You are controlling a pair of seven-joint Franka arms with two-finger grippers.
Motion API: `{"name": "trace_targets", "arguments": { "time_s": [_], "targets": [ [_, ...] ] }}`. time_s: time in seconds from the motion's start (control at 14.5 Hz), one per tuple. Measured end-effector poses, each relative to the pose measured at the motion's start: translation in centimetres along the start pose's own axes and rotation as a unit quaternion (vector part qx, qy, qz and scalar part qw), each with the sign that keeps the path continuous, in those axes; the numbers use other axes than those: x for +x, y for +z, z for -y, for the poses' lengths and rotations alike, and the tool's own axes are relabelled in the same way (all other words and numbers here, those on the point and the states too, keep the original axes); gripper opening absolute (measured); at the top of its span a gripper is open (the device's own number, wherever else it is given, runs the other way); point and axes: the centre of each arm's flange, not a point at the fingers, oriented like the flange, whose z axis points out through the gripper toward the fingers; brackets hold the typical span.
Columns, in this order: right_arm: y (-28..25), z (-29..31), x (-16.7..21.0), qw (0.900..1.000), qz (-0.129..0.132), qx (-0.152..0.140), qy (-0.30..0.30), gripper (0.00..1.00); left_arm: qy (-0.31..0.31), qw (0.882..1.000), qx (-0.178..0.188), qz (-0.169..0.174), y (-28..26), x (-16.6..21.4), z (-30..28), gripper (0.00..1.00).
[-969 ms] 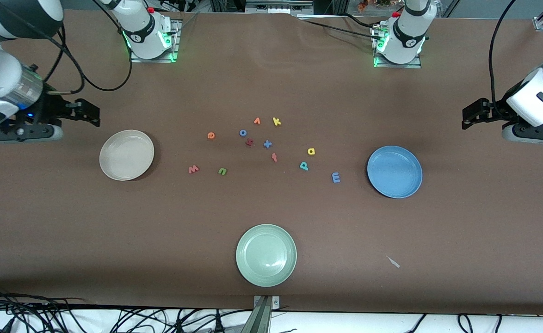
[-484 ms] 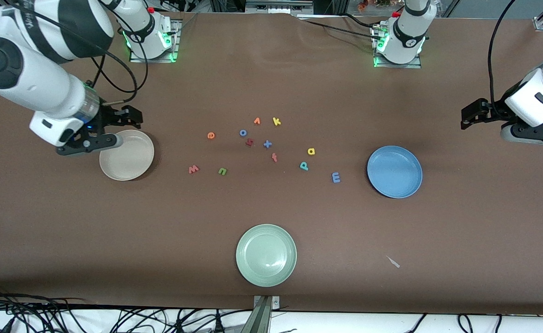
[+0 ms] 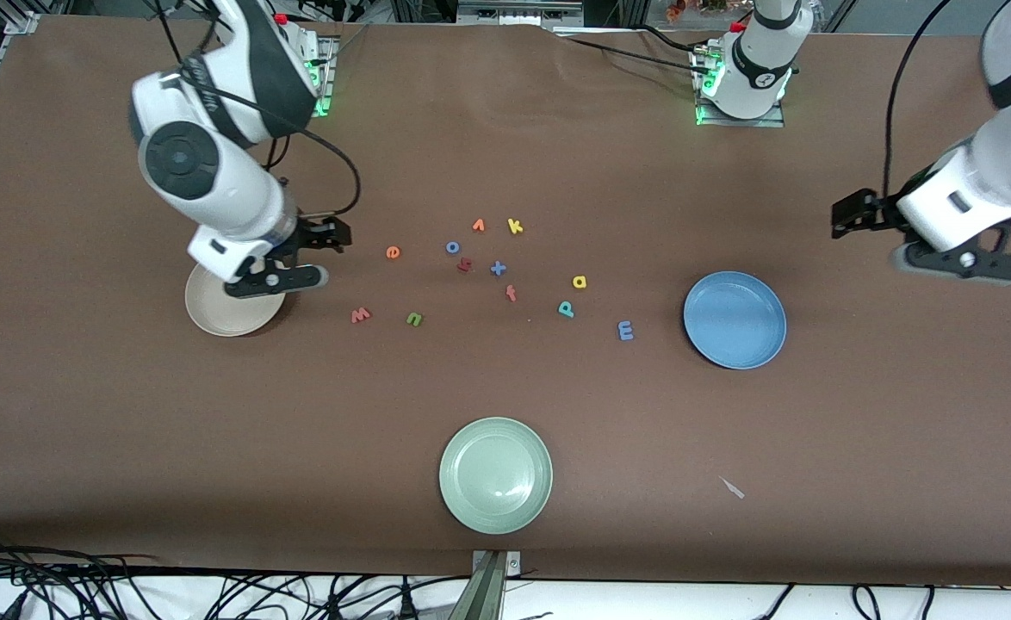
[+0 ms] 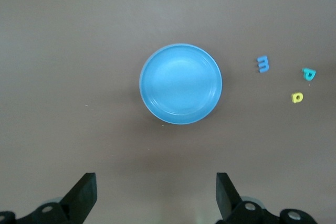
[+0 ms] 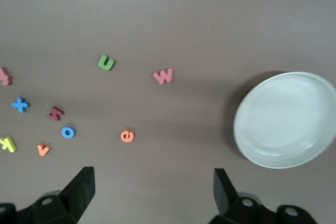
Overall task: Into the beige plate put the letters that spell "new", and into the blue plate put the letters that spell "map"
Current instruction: 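Move the right gripper toward the orange e while the left gripper reaches the blue m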
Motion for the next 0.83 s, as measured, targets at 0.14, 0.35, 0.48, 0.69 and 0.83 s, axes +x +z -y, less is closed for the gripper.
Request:
{"name": "trace_targets", "arguments": {
  "time_s": [0.14, 0.35, 0.48, 0.69, 0.83],
  "targets": [
    [3.0, 1.2, -0.9, 1.000, -0.007, 0.002, 0.008, 1.00, 0.016, 0.999, -0.001, 0.028, 3.4, 2.0, -1.7, 1.00],
    [7.0, 3.6, -3.4, 0.999, -0.021, 0.006, 0.032, 1.00, 0.029, 0.999, 0.001, 0.027, 8.2, 5.5, -5.2, 1.00],
    [9.5, 4.2, -4.8, 0.998, -0.040, 0.013, 0.040, 1.00, 0.004, 1.000, -0.004, 0.027, 11.7, 7.5, -7.9, 1.00],
    [13.0, 4.3, -6.2, 0.997, -0.057, 0.024, 0.049, 1.00, -0.026, 0.999, 0.000, 0.028, 16.5, 9.4, -13.0, 1.00],
    [14.8, 4.9, -6.7, 0.997, -0.062, 0.026, 0.048, 1.00, -0.044, 0.998, 0.004, 0.033, 19.9, 9.9, -16.7, 1.00]
  ]
}}
